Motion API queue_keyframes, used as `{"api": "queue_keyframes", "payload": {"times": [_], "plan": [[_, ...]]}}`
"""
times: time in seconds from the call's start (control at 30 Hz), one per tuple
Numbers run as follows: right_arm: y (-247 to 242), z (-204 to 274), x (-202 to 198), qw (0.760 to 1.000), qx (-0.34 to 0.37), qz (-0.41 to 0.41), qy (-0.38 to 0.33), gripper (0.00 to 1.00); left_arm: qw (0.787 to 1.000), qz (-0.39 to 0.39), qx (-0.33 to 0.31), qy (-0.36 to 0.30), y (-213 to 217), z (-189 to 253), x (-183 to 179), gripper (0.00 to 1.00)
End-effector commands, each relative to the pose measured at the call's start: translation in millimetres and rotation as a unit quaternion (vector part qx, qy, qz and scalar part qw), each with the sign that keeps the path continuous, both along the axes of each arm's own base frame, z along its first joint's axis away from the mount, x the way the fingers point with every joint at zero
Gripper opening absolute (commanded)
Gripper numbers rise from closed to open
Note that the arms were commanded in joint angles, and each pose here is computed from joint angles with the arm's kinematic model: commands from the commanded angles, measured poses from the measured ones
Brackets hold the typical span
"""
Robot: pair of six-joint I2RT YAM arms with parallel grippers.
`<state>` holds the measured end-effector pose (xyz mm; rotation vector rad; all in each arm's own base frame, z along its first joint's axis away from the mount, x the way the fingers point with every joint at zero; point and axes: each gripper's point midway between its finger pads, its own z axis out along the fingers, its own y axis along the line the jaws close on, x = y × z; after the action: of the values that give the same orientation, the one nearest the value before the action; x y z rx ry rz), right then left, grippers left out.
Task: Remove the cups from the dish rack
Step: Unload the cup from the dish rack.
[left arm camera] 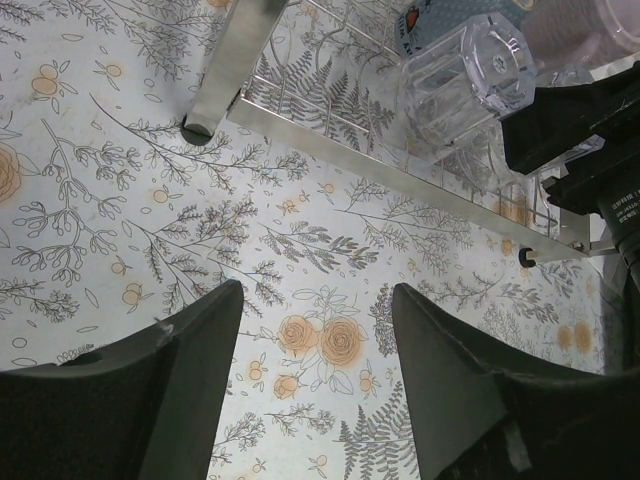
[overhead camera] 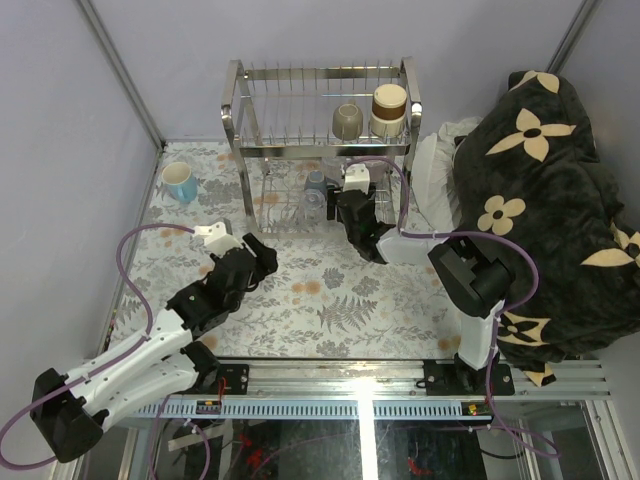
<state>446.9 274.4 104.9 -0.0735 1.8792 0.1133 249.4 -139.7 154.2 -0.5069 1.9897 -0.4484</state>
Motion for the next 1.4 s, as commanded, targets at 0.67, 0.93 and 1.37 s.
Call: {"api": "queue_keyframes", "payload": {"times": [0.67,0.93,1.37], "plan": [[15.6,145.4,-87.2,0.982,0.127,0.090,-0.102,0.00,0.998,-0.001,-0.044,-0.034,-11.5,33.9,6.0,0.70],[24.9,158.8,-165.2,0.956,0.219,0.175,-0.088,0.00,0.986,-0.073,-0.133,-0.074,-36.2,51.0,-8.1,0.76],[39.1,197.6,-247.8,0.851,0.382,0.350,-0.086,0.00,0.899,-0.258,-0.297,-0.192,-89.3,104.5,-50.6,0.76]]}}
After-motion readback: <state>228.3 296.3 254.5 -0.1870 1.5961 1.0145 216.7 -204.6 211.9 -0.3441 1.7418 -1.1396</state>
